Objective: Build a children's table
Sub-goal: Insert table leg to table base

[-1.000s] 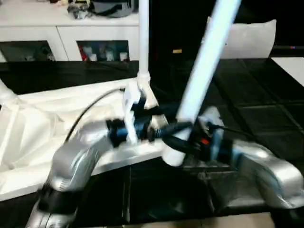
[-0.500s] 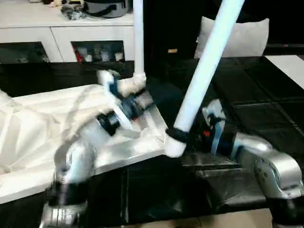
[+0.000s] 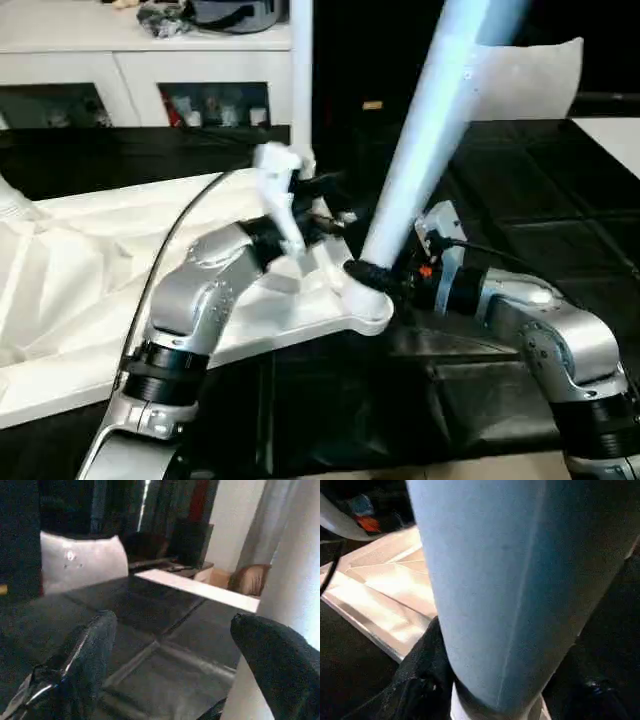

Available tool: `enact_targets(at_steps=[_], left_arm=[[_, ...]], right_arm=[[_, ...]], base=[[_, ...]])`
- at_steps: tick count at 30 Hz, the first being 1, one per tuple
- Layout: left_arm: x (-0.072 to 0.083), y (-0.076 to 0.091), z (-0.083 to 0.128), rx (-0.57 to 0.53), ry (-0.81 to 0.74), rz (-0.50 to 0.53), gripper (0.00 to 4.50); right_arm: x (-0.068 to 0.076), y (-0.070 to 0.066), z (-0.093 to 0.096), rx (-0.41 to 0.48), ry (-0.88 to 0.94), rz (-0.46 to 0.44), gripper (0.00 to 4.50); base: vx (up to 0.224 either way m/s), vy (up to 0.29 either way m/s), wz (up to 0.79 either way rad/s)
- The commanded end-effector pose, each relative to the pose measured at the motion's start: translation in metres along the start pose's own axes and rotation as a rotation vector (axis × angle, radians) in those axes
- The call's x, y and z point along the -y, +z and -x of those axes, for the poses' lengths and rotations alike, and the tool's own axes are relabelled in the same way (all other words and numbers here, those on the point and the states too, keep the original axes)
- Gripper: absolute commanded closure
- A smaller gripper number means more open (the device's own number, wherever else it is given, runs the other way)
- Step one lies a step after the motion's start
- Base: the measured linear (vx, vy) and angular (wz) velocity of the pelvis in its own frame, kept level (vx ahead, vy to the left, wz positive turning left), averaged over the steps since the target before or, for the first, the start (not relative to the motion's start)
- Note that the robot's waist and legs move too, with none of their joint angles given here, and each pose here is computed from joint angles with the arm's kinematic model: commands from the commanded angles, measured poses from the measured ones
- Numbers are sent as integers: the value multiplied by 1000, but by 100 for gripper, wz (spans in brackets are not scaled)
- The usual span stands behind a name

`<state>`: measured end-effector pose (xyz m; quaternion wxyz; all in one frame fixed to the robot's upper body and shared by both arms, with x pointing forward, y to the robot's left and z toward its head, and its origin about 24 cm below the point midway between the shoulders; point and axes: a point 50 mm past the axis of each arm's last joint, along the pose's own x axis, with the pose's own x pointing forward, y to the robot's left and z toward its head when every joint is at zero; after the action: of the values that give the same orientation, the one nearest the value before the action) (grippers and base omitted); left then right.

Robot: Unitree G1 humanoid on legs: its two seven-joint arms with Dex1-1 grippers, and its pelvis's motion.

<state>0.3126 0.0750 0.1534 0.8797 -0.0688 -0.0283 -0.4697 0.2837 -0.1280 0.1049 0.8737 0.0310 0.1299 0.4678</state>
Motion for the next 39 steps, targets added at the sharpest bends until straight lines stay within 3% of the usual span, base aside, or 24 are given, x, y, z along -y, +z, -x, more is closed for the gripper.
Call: enact_targets(at_steps=[1, 5, 7, 9, 12, 15, 19, 23, 29, 32, 36, 39], left_arm=[[21, 10, -8, 25, -147, -62, 22], [13, 8, -3, 2, -91, -106, 22], [-4, -1, 8, -43, 29, -109, 22], [-10, -5, 14, -69, 76, -109, 22], [-26, -23, 34, -187, 188, -84, 22], [-30, -38, 50, -286, 195, -98, 22], [-31, -48, 63, -355, 195, -102, 22], [-27, -55, 73, -388, 163, -96, 22], [-28, -61, 76, -422, 197, -111, 22], [-26, -63, 77, -412, 160, -94, 22], [-26, -64, 80, -427, 121, -112, 22], [-24, -63, 80, -431, 75, -124, 22]], right_arm=[[3, 2, -2, -2, -33, 6, 261], [6, 0, -3, 0, -71, -22, 261], [7, 0, -3, 10, -107, -65, 261], [8, 0, -3, 16, -118, -73, 261], [10, 0, -1, 29, -157, -66, 261], [18, 0, 3, 70, -260, -75, 261], [22, 1, 6, 77, -281, -44, 261], [29, 7, 10, 183, -328, -19, 261], [37, 8, 12, 206, -410, 30, 261], [38, -2, 10, 73, -419, -35, 261], [29, -7, 11, 82, -260, 20, 261], [28, -9, 13, 83, -241, -27, 261]], base=[[0, 0, 0], [0, 0, 0], [0, 0, 0], [0, 0, 0], [0, 0, 0], [0, 0, 0], [0, 0, 0], [0, 0, 0], [0, 0, 0], [0, 0, 0], [0, 0, 0], [0, 0, 0]])
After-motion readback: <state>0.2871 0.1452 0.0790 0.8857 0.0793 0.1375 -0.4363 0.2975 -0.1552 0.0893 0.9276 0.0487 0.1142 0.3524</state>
